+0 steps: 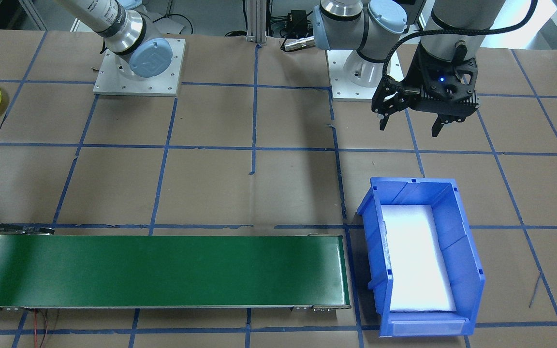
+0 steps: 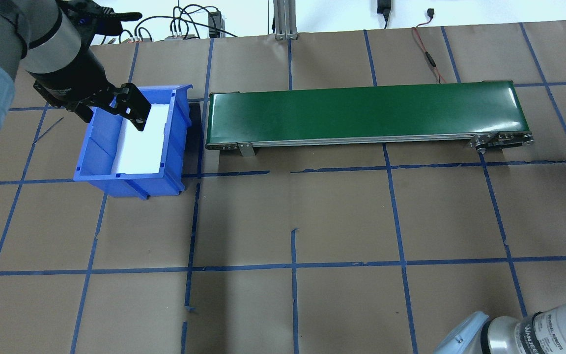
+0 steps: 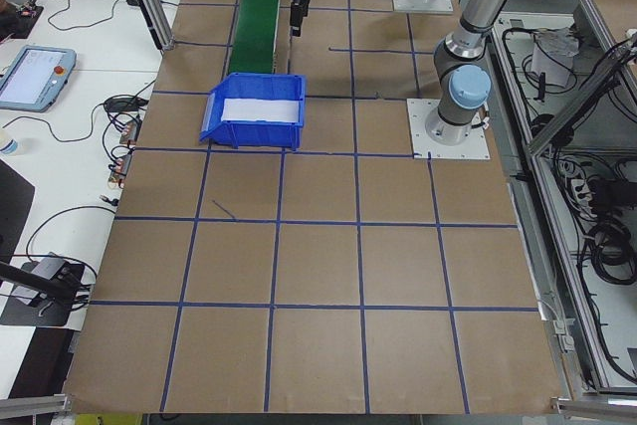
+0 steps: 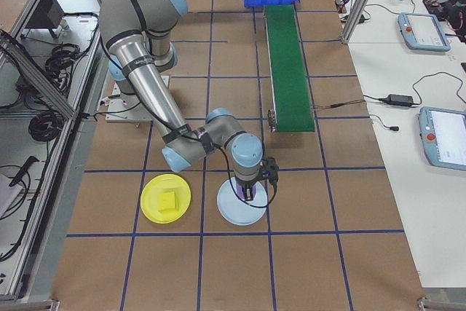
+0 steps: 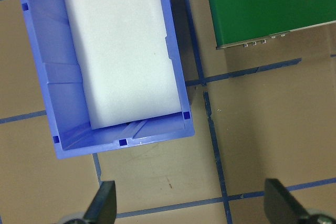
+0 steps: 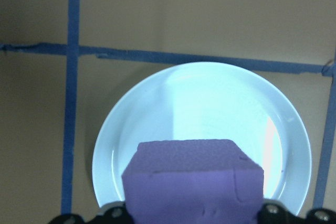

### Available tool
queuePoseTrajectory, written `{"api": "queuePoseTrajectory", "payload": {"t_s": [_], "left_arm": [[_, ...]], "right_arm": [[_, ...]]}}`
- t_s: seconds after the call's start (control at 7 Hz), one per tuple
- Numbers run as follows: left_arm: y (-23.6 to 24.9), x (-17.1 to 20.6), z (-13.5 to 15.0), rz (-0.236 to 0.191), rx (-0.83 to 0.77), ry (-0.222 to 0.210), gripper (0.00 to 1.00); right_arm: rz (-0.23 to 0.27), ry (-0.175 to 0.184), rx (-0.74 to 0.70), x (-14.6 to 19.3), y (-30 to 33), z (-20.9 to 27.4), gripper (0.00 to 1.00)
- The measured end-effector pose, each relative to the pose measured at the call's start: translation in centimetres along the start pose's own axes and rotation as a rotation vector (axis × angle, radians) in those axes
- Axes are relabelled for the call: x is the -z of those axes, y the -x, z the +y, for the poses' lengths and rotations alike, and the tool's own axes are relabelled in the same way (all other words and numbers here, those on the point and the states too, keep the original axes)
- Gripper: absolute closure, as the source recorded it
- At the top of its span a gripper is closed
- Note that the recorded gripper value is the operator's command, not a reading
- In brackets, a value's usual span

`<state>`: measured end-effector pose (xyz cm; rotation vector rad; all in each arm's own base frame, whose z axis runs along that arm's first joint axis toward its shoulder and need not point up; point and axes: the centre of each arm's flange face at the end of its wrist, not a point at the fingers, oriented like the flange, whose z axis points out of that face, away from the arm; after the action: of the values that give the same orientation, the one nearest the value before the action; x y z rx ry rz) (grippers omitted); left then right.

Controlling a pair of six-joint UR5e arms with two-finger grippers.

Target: Move block left to right into plate

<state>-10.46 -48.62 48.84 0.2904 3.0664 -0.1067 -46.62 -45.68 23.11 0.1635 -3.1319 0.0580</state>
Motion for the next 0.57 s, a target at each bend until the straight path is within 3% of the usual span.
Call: {"api": "queuePoseTrajectory", "payload": {"t_s": [0.14,0.57], "left_arm": [[0.01,0.07,-0.02,-0.001,0.000,-0.002,0.00],[0.07,0.23,-0.04,-0.002,0.001,-0.004,0.00]], "right_arm": [[-0.015,0.007,0.003,-1.15,-0.66,0.76,0.01],[-0.019,0.006,0.004,-1.53,-1.12,1.04,0.00]]}}
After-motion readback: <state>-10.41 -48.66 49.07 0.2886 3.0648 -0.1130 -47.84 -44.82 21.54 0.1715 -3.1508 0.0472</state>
